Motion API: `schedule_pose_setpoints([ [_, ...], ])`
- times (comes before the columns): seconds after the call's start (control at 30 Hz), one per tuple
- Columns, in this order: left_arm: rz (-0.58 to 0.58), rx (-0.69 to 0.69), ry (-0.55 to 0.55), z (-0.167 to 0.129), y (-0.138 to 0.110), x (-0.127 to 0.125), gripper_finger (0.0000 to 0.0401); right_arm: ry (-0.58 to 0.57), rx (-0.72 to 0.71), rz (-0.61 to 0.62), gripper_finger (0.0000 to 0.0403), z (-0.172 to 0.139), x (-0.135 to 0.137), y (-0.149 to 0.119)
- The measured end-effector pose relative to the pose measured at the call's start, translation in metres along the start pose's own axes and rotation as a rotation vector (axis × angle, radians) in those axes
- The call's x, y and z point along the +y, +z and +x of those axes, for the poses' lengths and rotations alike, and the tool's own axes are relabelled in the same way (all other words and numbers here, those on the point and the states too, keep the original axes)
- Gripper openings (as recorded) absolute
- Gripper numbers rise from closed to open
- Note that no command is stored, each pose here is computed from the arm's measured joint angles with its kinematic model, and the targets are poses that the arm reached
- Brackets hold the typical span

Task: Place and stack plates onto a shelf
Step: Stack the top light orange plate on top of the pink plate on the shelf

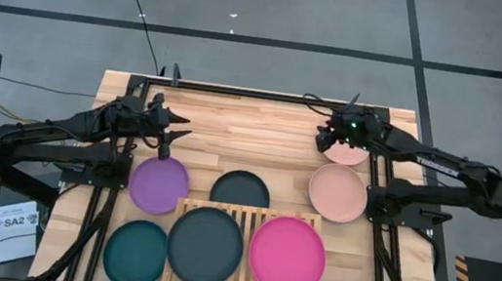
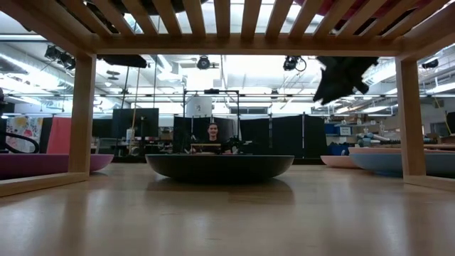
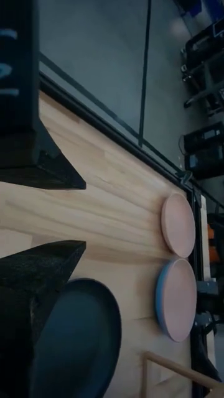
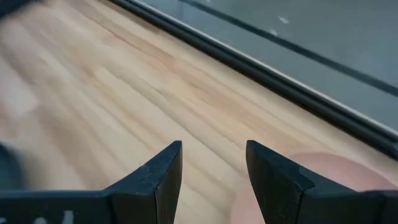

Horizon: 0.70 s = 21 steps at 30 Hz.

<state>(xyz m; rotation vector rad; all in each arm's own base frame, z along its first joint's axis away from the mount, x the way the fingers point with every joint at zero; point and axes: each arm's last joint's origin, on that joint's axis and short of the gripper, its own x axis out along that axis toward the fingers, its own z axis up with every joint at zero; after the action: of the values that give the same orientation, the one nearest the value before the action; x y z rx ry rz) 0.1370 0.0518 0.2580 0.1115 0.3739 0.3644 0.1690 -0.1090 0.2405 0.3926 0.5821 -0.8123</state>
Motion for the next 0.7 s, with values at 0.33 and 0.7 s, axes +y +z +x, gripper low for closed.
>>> schedule_pose_setpoints([
  [0.33, -0.073, -0.001, 0.001, 0.000, 0.000, 0.000, 0.0148, -0.183, 0.095, 0.163, 0.0183, 0.033, -0.017, -0.006],
  [0.7, -0.104, -0.001, 0.001, 0.000, 0.000, 0.000, 0.0148, -0.285, 0.217, 0.160, 0.0183, 0.067, -0.018, -0.022],
])
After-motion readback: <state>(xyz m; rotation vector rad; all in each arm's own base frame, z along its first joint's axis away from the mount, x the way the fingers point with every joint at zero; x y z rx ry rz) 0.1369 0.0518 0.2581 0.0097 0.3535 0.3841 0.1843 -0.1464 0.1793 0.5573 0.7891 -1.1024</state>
